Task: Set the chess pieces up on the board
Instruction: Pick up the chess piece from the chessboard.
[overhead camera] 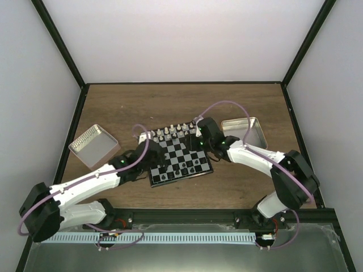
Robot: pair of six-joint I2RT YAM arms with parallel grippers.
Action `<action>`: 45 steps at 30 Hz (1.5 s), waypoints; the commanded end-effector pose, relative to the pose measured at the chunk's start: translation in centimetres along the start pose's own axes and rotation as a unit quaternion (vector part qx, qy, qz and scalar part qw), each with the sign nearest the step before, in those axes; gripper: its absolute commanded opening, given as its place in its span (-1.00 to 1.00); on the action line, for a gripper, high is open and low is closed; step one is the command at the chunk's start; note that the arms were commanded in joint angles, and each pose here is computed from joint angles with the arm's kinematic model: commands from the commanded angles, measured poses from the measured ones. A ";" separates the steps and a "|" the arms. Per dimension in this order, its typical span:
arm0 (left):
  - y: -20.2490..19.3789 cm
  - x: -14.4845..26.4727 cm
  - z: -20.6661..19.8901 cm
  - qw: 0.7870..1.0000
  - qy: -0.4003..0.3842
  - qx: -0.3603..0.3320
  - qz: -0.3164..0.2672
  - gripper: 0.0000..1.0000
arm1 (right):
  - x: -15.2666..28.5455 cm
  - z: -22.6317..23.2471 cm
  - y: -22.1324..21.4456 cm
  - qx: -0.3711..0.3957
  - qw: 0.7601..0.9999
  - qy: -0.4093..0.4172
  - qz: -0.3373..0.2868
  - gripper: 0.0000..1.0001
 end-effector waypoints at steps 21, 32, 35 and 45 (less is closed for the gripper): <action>1.4 0.7 7.4 0.995 0.004 0.092 -0.025 0.16 | -9.5 3.8 2.4 -0.019 0.993 -0.107 0.043 -0.15; 1.2 0.6 7.9 0.995 0.003 0.096 -0.022 0.16 | -11.0 3.6 2.3 -0.036 0.989 -0.144 0.026 -0.23; 1.0 0.6 8.1 0.995 0.005 0.100 -0.020 0.15 | -11.1 3.7 2.3 -0.039 0.989 -0.137 0.025 -0.24; 0.6 0.5 8.3 0.994 0.002 0.105 -0.017 0.15 | -11.8 3.8 2.5 -0.047 0.990 -0.133 0.023 -0.23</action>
Point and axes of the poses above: each gripper's point midway between its finger pads, its own x axis back along the fingers, its own z axis along the line the jaws close on, y = z × x, the point moved 9 cm from there along x, back along the fingers, and after that the axes turned 5 degrees about x, right-handed, at the moved point
